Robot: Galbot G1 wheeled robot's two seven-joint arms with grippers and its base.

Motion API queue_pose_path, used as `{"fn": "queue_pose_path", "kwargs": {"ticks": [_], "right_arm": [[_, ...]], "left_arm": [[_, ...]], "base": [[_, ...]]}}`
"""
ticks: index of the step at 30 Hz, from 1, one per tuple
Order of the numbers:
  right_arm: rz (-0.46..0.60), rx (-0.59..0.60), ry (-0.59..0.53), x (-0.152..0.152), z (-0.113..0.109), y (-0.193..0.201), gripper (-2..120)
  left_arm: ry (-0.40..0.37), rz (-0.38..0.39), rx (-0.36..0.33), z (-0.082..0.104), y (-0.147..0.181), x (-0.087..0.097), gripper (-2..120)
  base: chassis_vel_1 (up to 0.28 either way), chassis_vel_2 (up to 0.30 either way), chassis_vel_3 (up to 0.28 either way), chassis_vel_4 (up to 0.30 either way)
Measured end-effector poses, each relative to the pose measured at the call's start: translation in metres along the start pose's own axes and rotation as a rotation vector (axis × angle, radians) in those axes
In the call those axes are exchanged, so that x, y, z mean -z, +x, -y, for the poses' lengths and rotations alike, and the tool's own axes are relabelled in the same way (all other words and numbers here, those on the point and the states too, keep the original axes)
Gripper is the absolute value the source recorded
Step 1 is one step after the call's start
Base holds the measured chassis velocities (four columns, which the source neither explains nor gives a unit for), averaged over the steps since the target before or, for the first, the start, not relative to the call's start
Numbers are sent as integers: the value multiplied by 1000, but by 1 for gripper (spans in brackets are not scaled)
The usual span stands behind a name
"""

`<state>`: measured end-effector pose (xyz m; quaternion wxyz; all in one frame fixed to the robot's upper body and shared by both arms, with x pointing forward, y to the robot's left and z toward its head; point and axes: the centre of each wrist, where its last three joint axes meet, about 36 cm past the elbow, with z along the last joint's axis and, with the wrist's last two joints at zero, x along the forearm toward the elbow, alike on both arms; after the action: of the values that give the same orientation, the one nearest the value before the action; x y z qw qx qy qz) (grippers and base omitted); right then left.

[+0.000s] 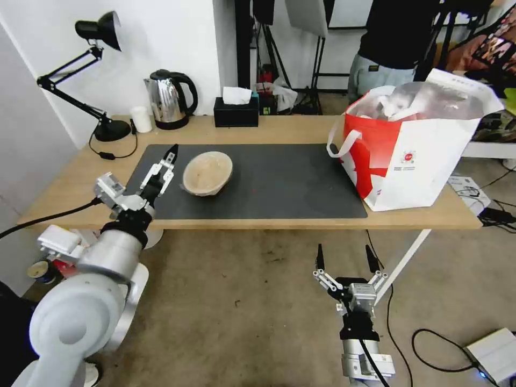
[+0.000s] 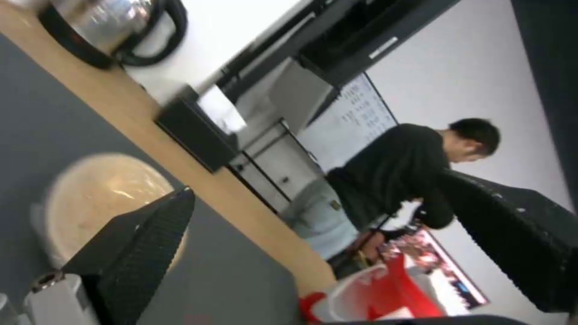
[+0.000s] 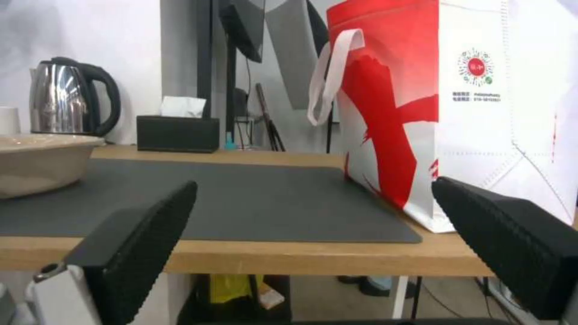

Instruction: Pick up the trash from the table and place it into the takeout bag.

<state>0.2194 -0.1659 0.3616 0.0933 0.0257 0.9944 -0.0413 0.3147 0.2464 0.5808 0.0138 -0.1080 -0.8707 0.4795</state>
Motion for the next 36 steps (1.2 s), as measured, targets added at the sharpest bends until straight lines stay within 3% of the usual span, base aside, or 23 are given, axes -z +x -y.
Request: {"fn": "queue_pose_path", "kwargs": {"ticks": [11,17,24,36], "right_arm": [[0,0,0,0,0,0,100],[0,0,0,0,0,0,100],[0,0,0,0,0,0,100],[0,0,0,0,0,0,100]], "left_arm": [[103,-63,-8,-7,-25,5,100],[132,-108,37,-14,-39,7,100],[123,-156,112,-24,-51,0,100],[71,-163,175,-30,-57,0,100]], "base": [[0,0,0,0],[0,0,0,0],[0,0,0,0],[0,0,0,0]]}}
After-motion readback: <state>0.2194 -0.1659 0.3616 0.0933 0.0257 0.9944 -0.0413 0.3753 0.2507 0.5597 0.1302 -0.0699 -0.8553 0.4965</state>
